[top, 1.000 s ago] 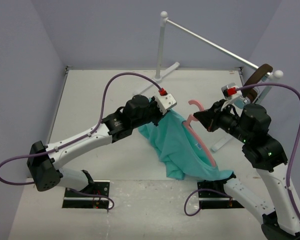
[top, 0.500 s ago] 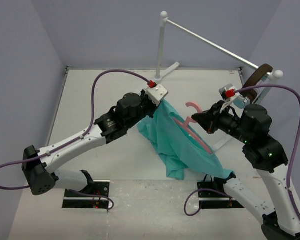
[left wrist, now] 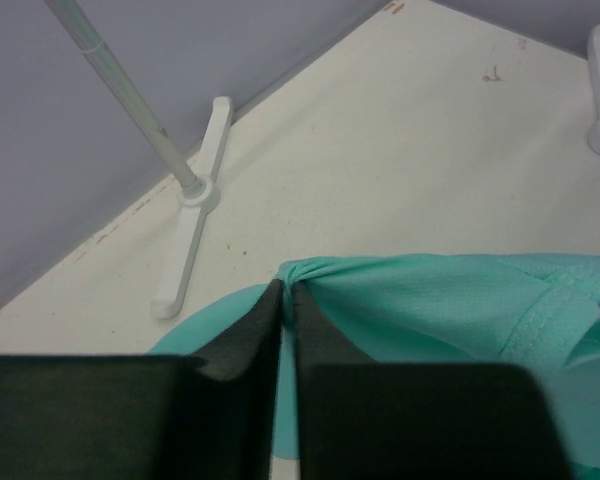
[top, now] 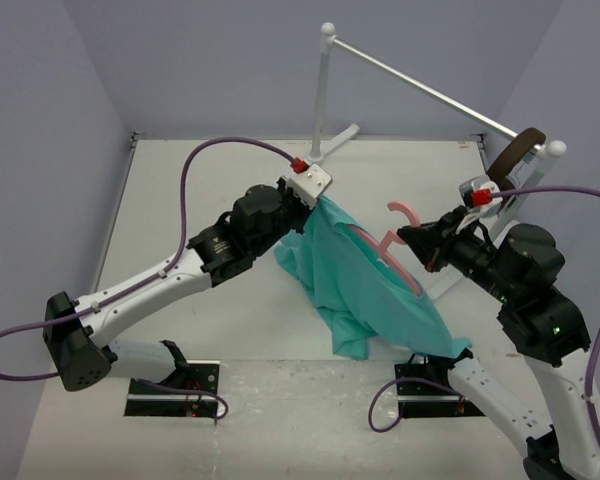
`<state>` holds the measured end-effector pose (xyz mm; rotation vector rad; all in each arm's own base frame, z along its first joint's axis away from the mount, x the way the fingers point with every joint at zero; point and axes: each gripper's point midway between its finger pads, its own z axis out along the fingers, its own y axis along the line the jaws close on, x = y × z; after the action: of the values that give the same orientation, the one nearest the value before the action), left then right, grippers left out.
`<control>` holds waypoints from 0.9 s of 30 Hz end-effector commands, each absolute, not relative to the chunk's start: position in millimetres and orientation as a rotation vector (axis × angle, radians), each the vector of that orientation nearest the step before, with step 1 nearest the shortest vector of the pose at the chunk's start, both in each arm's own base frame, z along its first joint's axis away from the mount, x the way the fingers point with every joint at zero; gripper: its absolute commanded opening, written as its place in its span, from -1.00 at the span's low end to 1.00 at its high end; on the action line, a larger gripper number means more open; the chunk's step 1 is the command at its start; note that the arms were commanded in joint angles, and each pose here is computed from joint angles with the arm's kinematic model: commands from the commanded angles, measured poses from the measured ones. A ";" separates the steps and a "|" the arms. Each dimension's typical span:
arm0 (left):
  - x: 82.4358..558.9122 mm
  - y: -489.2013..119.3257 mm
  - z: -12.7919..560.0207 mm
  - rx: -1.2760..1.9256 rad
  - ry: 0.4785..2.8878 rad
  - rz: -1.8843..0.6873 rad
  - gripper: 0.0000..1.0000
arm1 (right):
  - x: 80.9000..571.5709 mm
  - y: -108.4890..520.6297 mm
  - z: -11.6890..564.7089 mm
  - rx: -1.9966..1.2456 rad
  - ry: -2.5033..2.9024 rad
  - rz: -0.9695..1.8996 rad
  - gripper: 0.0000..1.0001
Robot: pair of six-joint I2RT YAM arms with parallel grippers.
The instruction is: Place the t-shirt on the hanger
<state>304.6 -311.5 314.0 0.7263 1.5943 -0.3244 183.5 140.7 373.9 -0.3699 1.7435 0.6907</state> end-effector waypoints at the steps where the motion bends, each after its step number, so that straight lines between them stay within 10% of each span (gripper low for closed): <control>1: 301.3 -303.4 341.1 0.683 1.570 -0.353 -0.28 | 181.9 144.9 409.4 -0.376 1.622 0.726 -1.00; 5: 298.6 -300.5 358.1 0.678 1.561 -0.360 0.99 | 182.5 149.9 414.7 -0.399 1.596 0.746 -1.00; 16: 270.1 -218.7 463.7 0.303 1.448 -0.391 1.00 | 211.5 127.8 464.1 -0.181 1.631 0.634 -1.00; 27: 223.0 -168.3 393.5 0.254 1.690 -0.426 1.00 | 308.8 72.2 497.6 0.244 1.760 0.019 -1.00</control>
<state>227.4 -174.5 468.6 0.2285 1.4451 -0.4949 272.8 106.7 520.9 0.0732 1.6846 0.3568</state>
